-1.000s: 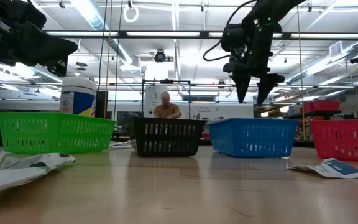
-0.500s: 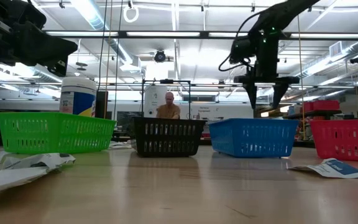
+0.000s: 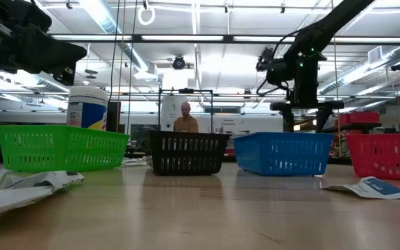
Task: Pick & Place First Aid Supplies
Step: Put the ointment pack into the red basket
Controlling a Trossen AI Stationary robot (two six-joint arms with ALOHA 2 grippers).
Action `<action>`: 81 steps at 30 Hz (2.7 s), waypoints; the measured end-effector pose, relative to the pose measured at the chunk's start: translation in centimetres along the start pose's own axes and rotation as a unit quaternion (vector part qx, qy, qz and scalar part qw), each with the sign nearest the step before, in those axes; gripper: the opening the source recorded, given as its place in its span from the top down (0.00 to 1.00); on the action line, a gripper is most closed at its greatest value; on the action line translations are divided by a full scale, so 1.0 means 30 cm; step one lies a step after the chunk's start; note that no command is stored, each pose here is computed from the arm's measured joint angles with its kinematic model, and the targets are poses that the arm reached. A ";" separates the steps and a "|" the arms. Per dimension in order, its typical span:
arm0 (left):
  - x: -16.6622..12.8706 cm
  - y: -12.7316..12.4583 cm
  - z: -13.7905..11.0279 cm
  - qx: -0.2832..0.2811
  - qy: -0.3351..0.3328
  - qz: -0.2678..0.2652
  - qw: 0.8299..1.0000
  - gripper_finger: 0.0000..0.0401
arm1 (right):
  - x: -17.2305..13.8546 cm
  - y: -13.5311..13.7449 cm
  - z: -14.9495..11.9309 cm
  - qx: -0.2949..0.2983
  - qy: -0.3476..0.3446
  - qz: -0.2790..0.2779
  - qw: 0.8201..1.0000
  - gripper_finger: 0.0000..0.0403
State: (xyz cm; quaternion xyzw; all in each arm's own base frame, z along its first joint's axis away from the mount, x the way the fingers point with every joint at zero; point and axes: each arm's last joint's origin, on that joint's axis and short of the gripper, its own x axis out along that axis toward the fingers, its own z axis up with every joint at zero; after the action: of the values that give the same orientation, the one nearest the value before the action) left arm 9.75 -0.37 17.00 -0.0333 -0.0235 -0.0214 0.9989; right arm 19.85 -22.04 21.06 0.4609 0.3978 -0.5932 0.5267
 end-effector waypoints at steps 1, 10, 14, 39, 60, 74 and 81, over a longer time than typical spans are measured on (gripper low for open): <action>0.000 0.000 0.000 0.000 0.000 0.000 1.000 0.92 | 0.010 -0.003 0.005 0.002 0.003 -0.005 1.000 0.21; 0.000 0.000 0.000 0.000 0.000 0.000 1.000 0.92 | 0.091 -0.022 0.038 0.009 0.063 -0.007 0.998 0.21; 0.000 0.000 0.000 0.000 0.000 0.000 1.000 0.92 | 0.117 -0.028 0.047 0.014 0.074 -0.015 0.997 0.21; 0.000 0.000 0.000 0.000 0.000 0.000 1.000 0.92 | 0.226 -0.073 0.050 0.030 0.112 -0.011 0.993 0.21; 0.000 0.000 0.000 0.000 0.000 0.000 1.000 0.92 | 0.218 -0.025 0.031 0.054 0.045 -0.032 0.997 0.21; 0.000 0.000 0.000 0.000 0.000 0.000 1.000 0.92 | 0.162 0.033 -0.012 0.052 0.002 -0.009 0.999 0.21; 0.000 0.000 0.000 0.000 0.000 0.000 1.000 0.92 | 0.161 0.042 -0.028 0.068 -0.006 -0.015 0.998 0.21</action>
State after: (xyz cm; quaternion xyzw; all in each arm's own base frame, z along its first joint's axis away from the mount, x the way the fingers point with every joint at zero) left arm 9.74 -0.37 17.01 -0.0333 -0.0237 -0.0214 0.9989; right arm 21.11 -22.64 16.19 0.4865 0.3602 -0.6292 0.4875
